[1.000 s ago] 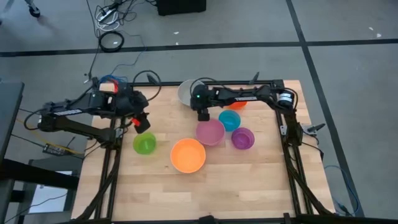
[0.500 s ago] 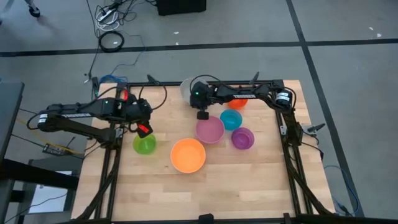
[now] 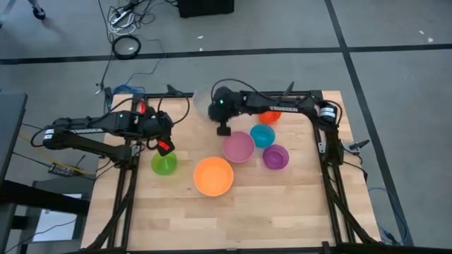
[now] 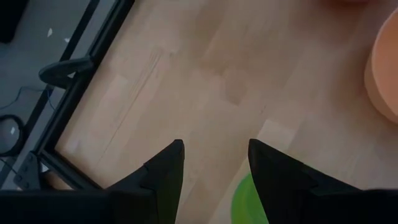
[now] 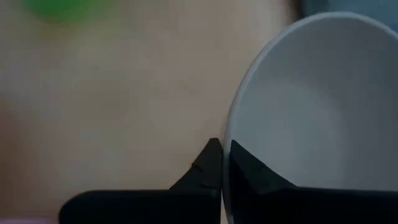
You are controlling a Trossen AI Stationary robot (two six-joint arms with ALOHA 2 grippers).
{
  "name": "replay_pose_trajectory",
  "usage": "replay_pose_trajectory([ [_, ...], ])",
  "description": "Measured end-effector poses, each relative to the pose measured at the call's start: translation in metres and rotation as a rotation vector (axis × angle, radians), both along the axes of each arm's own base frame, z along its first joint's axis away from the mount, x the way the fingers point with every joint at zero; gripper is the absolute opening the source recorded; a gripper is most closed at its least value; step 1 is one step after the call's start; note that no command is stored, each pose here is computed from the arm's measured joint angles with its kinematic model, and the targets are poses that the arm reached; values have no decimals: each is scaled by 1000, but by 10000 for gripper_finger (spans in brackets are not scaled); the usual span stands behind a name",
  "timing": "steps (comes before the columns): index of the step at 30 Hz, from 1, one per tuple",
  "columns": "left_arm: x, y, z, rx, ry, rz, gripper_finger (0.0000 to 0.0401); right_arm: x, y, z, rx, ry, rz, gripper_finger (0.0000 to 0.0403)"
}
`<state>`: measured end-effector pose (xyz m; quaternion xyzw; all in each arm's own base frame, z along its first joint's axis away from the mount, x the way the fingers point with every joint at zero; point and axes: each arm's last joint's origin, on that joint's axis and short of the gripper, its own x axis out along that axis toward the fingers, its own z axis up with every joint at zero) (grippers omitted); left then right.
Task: Nest bowls inside each other
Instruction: Stack the gray bowl on top of the yellow bowl
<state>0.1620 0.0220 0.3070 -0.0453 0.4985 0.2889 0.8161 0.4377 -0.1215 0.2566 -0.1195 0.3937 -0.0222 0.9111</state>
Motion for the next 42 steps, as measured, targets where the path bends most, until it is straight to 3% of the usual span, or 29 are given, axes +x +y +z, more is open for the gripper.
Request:
replay_pose_trajectory([
  [4, 3, 0, 1, 2, -31, 0, 188, 1, 65, 8, 171, 52, 221, 1],
  [6, 3, 0, 2, 3, -39, 0, 188, -1, 101, 8, 183, 105, 299, 1],
  [11, 3, 0, 2, 3, -40, -1, 188, -11, 176, 8, 66, 184, 361, 1],
  [15, 4, 0, 2, 4, -43, -2, 188, -15, 207, 9, -21, 183, 365, 1],
  [22, 4, 0, 2, 4, -50, -1, 188, -20, 217, 7, 111, 215, 280, 7],
  [30, 6, 0, 3, 5, -66, -2, 188, -19, 219, 7, 183, 202, 233, 109],
  [33, 6, 0, 3, 5, -66, -2, 188, -21, 217, 9, 180, 206, 215, 143],
  [36, 6, 0, 3, 4, -68, -1, 188, -27, 212, 19, 106, 192, 161, 162],
  [42, 6, 0, 3, 4, -74, -1, 188, -24, 210, 35, 135, 77, 134, 164],
])
